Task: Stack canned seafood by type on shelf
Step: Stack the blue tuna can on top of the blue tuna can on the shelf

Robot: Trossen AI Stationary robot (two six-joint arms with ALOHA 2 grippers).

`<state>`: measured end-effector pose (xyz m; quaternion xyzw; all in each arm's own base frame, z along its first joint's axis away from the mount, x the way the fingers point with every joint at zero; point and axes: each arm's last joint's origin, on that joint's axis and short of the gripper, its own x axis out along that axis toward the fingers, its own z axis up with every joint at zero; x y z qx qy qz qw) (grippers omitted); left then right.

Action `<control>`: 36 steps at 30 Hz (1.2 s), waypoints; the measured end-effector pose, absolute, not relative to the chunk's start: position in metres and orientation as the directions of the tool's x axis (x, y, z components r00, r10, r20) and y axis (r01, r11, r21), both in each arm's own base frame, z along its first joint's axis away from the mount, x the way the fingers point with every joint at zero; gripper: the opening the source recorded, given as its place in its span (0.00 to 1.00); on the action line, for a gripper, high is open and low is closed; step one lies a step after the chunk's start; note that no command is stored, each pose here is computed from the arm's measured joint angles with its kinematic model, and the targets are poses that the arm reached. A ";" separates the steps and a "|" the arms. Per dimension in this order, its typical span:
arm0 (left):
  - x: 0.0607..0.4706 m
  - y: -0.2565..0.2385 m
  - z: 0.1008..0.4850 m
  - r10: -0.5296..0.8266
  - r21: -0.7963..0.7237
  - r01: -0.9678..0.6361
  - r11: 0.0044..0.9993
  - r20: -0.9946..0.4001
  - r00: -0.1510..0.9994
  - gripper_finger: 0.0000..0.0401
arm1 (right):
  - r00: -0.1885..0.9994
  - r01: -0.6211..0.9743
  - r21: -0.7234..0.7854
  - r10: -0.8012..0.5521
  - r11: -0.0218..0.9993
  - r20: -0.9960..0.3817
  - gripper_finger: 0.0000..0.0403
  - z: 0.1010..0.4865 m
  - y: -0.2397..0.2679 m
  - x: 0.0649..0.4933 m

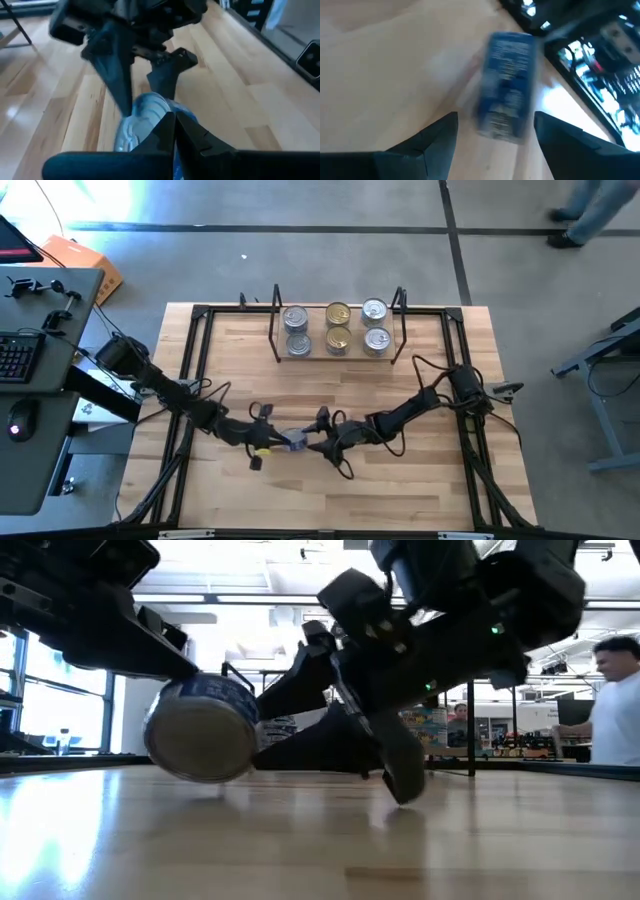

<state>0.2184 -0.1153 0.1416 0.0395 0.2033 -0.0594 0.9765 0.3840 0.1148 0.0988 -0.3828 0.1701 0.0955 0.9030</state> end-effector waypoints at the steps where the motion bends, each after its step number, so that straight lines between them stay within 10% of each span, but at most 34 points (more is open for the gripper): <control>1: 0.217 -0.114 0.141 -0.103 0.048 0.132 0.990 -0.391 0.915 0.00 | 0.927 -0.284 -0.643 0.031 0.711 -0.375 0.63 0.100 0.113 0.386; 11: 0.215 -0.111 0.139 -0.049 0.081 0.085 0.993 -0.370 0.928 0.00 | 0.918 -0.254 -0.528 0.030 0.811 -0.396 0.30 0.112 0.107 0.402; 17: 0.216 -0.110 0.147 0.005 0.094 0.027 0.995 -0.329 0.944 0.03 | 0.879 -0.161 -0.441 -0.075 0.883 -0.470 0.30 0.118 0.109 0.408; 36: 0.246 -0.119 0.144 0.177 0.470 0.069 0.880 -0.459 0.870 0.61 | 0.744 -0.021 -0.308 -0.191 0.951 -0.640 0.30 0.156 0.114 0.428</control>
